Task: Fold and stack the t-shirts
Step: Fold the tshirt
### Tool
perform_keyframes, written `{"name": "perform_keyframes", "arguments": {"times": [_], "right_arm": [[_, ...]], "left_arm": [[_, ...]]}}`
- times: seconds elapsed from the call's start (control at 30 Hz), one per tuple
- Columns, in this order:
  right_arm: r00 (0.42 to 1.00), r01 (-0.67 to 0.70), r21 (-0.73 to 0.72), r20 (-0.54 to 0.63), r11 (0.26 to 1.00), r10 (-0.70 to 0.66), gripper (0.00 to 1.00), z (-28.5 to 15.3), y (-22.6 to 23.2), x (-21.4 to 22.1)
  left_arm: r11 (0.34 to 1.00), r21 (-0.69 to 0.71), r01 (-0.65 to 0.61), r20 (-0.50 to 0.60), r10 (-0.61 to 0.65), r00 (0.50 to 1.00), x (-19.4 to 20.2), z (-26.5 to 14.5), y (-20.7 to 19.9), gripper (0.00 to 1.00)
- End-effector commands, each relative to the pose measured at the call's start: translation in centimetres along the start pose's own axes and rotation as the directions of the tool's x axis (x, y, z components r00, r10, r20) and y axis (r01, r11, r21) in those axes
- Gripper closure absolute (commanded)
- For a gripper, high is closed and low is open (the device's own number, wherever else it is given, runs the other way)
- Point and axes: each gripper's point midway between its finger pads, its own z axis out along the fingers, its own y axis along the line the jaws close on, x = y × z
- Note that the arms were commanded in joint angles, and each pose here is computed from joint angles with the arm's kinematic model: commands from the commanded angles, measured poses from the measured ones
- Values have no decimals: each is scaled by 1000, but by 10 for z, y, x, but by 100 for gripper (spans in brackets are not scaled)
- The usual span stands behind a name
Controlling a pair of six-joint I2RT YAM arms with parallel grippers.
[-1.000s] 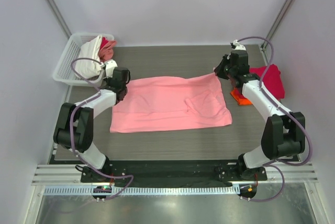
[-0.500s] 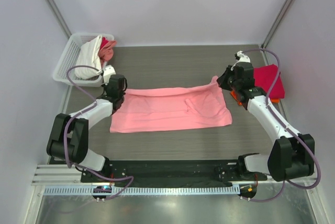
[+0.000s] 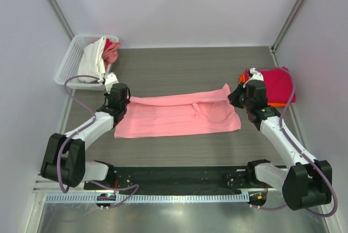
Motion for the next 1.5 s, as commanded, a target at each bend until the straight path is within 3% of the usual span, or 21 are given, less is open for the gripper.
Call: {"name": "perform_keyframes", "arguments": {"times": [0.0,0.17,0.3,0.4,0.47,0.57,0.6,0.7,0.77,0.87,1.07,1.3,1.37,1.47], "right_arm": [[997,-38,-8,71,999,39,99,-12,-1,-6],[979,-181,4,100,983,180,96,-20,-18,28],[950,-254,25,194,967,245,58,-33,-34,33],[935,-251,-15,255,968,247,48,-46,-31,24],[939,-237,-27,250,971,236,48,-46,-26,18],[968,-183,-46,166,982,188,51,-32,-12,19],[976,-160,-56,139,986,166,51,-26,-7,20],[994,-109,-98,0,989,110,51,-1,16,32],[998,-57,-153,-48,987,50,51,9,40,30],[992,-39,-163,-126,986,18,51,34,52,37],[972,-61,-144,-232,988,26,57,77,56,51],[953,-71,-75,-300,995,45,66,108,46,66],[949,-65,-78,-314,995,37,64,113,47,68],[945,-65,-93,-325,994,32,52,117,50,69]], "left_arm": [[999,1,47,-4,-47,999,-1,-10,1,94],[998,-19,56,-99,-57,993,33,-22,13,91],[996,-12,88,-77,-89,993,38,-39,22,70],[982,-86,167,-26,-170,985,33,-54,45,55],[965,-133,228,30,-226,974,19,-63,57,50],[948,-113,298,45,-294,955,10,-69,54,22],[942,-95,323,39,-321,946,9,-70,49,1],[923,-1,386,27,-385,922,-2,-67,26,0],[925,104,366,-36,-364,931,-2,-69,2,0],[925,149,350,-85,-341,936,-9,-64,-20,0],[971,16,240,-216,-231,949,9,-36,-30,2],[969,-76,234,-385,-245,890,50,-7,-26,3],[965,-142,222,-434,-262,862,62,1,-17,2],[963,-209,167,-501,-253,828,79,7,-3,3]]}}
